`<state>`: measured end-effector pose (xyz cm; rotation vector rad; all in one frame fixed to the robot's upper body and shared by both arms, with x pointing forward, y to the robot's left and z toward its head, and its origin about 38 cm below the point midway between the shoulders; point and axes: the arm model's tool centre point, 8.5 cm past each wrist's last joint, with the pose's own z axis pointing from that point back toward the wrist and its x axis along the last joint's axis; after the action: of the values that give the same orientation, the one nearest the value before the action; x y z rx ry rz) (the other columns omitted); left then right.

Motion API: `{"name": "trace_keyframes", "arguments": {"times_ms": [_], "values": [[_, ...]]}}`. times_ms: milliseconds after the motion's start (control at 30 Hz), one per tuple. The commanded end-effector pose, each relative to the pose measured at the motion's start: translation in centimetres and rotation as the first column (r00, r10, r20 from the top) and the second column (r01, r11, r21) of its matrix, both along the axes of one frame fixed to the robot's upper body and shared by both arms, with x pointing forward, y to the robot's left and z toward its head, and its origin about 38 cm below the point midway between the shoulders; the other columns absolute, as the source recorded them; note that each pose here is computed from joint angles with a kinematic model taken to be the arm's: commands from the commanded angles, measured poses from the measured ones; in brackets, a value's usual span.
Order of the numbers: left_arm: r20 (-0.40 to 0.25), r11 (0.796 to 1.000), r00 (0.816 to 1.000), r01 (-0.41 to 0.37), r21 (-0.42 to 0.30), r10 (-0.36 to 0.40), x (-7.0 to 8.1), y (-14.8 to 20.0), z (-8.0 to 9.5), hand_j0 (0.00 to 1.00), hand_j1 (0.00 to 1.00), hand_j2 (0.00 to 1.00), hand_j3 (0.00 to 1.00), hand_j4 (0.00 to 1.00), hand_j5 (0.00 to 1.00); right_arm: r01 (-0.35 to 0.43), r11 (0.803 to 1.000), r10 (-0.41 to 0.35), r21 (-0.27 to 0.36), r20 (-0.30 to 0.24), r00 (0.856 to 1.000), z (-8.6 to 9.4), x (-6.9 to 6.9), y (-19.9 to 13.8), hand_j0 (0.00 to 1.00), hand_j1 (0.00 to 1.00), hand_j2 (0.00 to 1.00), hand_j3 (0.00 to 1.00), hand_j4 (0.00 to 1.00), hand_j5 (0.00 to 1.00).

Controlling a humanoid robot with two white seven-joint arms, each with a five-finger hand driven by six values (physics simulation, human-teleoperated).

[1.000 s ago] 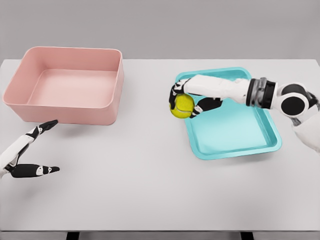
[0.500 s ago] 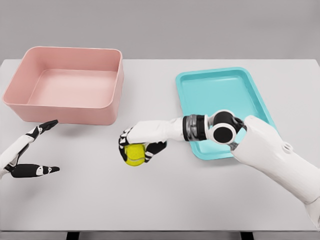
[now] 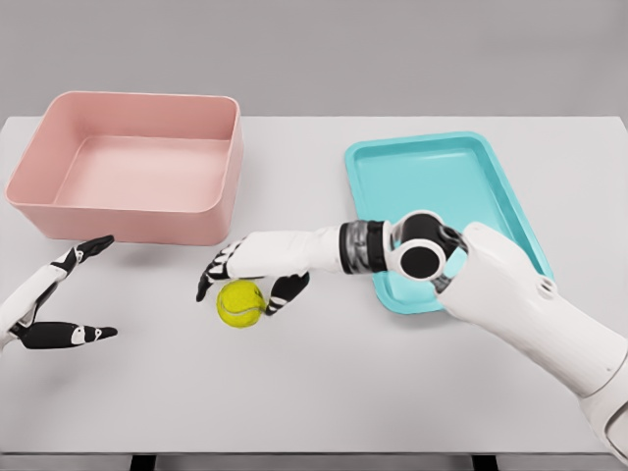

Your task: Put the tennis from the blue tray into the pink basket with both arms

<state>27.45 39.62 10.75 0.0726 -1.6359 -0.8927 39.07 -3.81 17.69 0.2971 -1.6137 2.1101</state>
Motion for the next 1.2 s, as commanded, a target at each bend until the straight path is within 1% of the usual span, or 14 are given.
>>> {"name": "trace_keyframes", "arguments": {"times_ms": [0,133,200,267,333,367,433,500,567,633,733,867,1000,1167], "values": [[0.0,1.0,1.0,-0.001,-0.002,0.001,0.0,0.0,0.0,1.0,1.0,1.0,1.0,1.0,1.0,0.006,0.999,-0.007,0.042,0.029,1.0,1.8,0.2,-0.6,1.0,1.0,1.0,1.0,1.0,1.0],[-0.005,1.0,1.0,-0.001,-0.003,0.001,-0.1,0.0,0.0,1.0,1.0,1.0,1.0,1.0,1.0,0.029,0.986,-0.047,0.166,0.105,0.993,7.2,0.9,-5.8,1.0,1.0,1.0,1.0,1.0,1.0],[-0.005,1.0,1.0,0.006,-0.009,-0.006,-0.1,-0.3,0.0,1.0,1.0,1.0,1.0,1.0,1.0,0.033,0.985,-0.06,0.171,0.15,0.987,8.7,1.0,-10.0,1.0,1.0,1.0,1.0,1.0,1.0],[-0.004,1.0,1.0,0.015,-0.022,-0.015,-0.1,-0.7,0.0,1.0,1.0,1.0,1.0,1.0,1.0,0.04,0.989,-0.066,0.143,0.179,0.982,9.1,0.7,-14.4,1.0,1.0,1.0,1.0,1.0,1.0],[-0.008,0.998,0.999,0.032,-0.052,-0.032,-0.5,-1.9,-0.3,1.0,1.0,1.0,1.0,1.0,1.0,0.083,0.986,-0.109,0.144,0.178,0.978,9.6,0.5,-18.0,1.0,1.0,1.0,1.0,1.0,1.0],[-0.016,0.997,0.999,0.034,-0.063,-0.035,-0.6,-2.2,-0.7,1.0,1.0,1.0,1.0,1.0,1.0,0.119,0.978,-0.147,0.172,0.158,0.976,9.8,0.4,-19.6,1.0,1.0,1.0,1.0,1.0,1.0],[-0.043,0.995,0.997,0.059,-0.083,-0.062,-1.4,-3.4,-1.5,1.0,1.0,1.0,1.0,1.0,1.0,0.2,0.942,-0.247,0.269,0.152,0.957,11.6,0.4,-23.1,1.0,1.0,1.0,1.0,1.0,1.0],[-0.04,0.991,0.997,0.063,-0.119,-0.068,-1.6,-4.5,-1.9,1.0,1.0,1.0,1.0,1.0,1.0,0.235,0.93,-0.277,0.283,0.12,0.953,12.1,-0.1,-25.1,1.0,1.0,1.0,1.0,1.0,1.0],[-0.023,0.985,0.997,0.075,-0.152,-0.08,-1.5,-5.6,-1.6,1.0,1.0,1.0,1.0,1.0,1.0,0.249,0.93,-0.287,0.272,0.112,0.951,12.2,-0.3,-25.9,1.0,1.0,1.0,1.0,1.0,1.0],[-0.005,0.98,0.996,0.082,-0.184,-0.084,-1.3,-6.6,-1.4,1.0,1.0,1.0,1.0,1.0,1.0,0.271,0.926,-0.297,0.262,0.063,0.953,10.5,-0.8,-26.4,1.0,1.0,1.0,1.0,1.0,1.0],[0.015,0.969,0.996,0.094,-0.228,-0.093,-1.1,-7.9,-1.1,1.0,1.0,1.0,1.0,1.0,1.0,0.271,0.922,-0.293,0.276,0.041,0.955,10.4,-1.0,-26.5,1.0,1.0,1.0,1.0,1.0,1.0],[0.007,0.965,0.994,0.111,-0.237,-0.112,-1.4,-8.8,-1.6,1.0,1.0,1.0,1.0,1.0,1.0,0.29,0.927,-0.3,0.237,0.008,0.954,9.1,-2.0,-27.3,1.0,1.0,1.0,1.0,1.0,1.0],[0.046,0.96,0.99,0.141,-0.24,-0.134,-1.3,-10.6,-1.9,1.0,1.0,1.0,1.0,1.0,1.0,0.284,0.936,-0.295,0.208,0.024,0.955,9.7,-2.5,-27.7,1.0,1.0,1.0,1.0,1.0,1.0],[0.057,0.95,0.99,0.136,-0.28,-0.125,-1.1,-11.7,-2.1,1.0,1.0,1.0,1.0,1.0,1.0,0.29,0.931,-0.299,0.222,0.007,0.954,10.1,-2.6,-28.2,1.0,1.0,1.0,1.0,1.0,1.0]]}}
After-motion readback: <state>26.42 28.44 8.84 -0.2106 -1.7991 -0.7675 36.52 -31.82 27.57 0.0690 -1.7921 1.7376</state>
